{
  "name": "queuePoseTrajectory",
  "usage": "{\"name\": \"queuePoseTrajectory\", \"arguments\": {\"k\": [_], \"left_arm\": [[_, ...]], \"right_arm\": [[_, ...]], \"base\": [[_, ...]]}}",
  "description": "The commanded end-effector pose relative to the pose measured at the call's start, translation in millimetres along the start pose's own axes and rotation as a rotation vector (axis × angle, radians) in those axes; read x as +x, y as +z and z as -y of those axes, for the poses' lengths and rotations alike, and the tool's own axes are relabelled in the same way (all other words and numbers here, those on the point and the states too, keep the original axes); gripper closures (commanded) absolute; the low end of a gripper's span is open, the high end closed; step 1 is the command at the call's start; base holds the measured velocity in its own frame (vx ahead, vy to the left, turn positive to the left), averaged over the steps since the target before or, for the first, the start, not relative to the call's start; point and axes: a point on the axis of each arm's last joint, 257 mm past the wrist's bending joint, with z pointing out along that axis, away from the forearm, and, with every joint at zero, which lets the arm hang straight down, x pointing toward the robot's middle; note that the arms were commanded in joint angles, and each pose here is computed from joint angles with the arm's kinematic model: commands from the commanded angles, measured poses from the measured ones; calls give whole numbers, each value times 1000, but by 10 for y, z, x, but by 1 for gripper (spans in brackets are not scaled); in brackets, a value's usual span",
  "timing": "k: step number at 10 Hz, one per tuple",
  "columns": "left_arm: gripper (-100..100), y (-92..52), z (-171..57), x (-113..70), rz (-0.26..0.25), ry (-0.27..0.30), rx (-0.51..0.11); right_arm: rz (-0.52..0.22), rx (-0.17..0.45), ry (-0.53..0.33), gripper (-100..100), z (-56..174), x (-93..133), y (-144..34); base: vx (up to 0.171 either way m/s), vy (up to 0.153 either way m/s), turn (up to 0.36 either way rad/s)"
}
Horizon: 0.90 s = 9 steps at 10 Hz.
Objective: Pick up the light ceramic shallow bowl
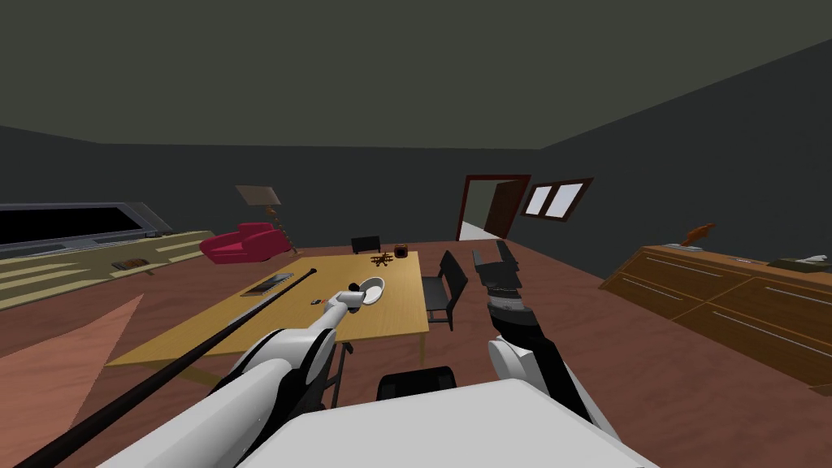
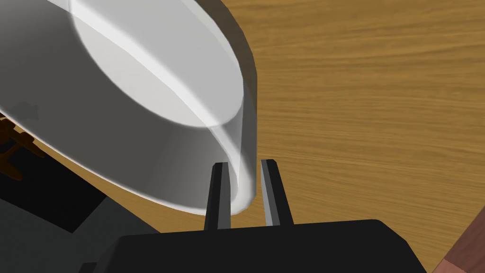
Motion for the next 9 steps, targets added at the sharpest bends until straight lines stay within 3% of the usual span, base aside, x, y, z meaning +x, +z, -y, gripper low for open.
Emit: {"name": "queuePoseTrajectory", "arguments": {"k": [1, 2, 3, 4, 5, 6, 9], "left_arm": [[100, 0, 0, 0, 0, 0, 0], [100, 1, -5, 3, 0, 0, -1], [0, 2, -10, 5, -1, 0, -2], [100, 38, -268, 88, -13, 6, -52], [100, 40, -306, 93, -14, 6, -61], [100, 6, -149, 64, -8, 6, -29], [100, -2, -226, 167, -15, 11, -46]], "right_arm": [[0, 0, 0, 0, 0, 0, 0], [0, 0, 0, 0, 0, 0, 0], [0, 0, 0, 0, 0, 0, 0], [0, 0, 0, 0, 0, 0, 0], [0, 0, 0, 0, 0, 0, 0], [0, 0, 0, 0, 0, 0, 0], [0, 0, 0, 0, 0, 0, 0]], "base": [[0, 0, 0], [0, 0, 0], [0, 0, 0], [8, 15, -33], [11, 22, -20], [-6, 8, 18], [3, 22, -11]]}}
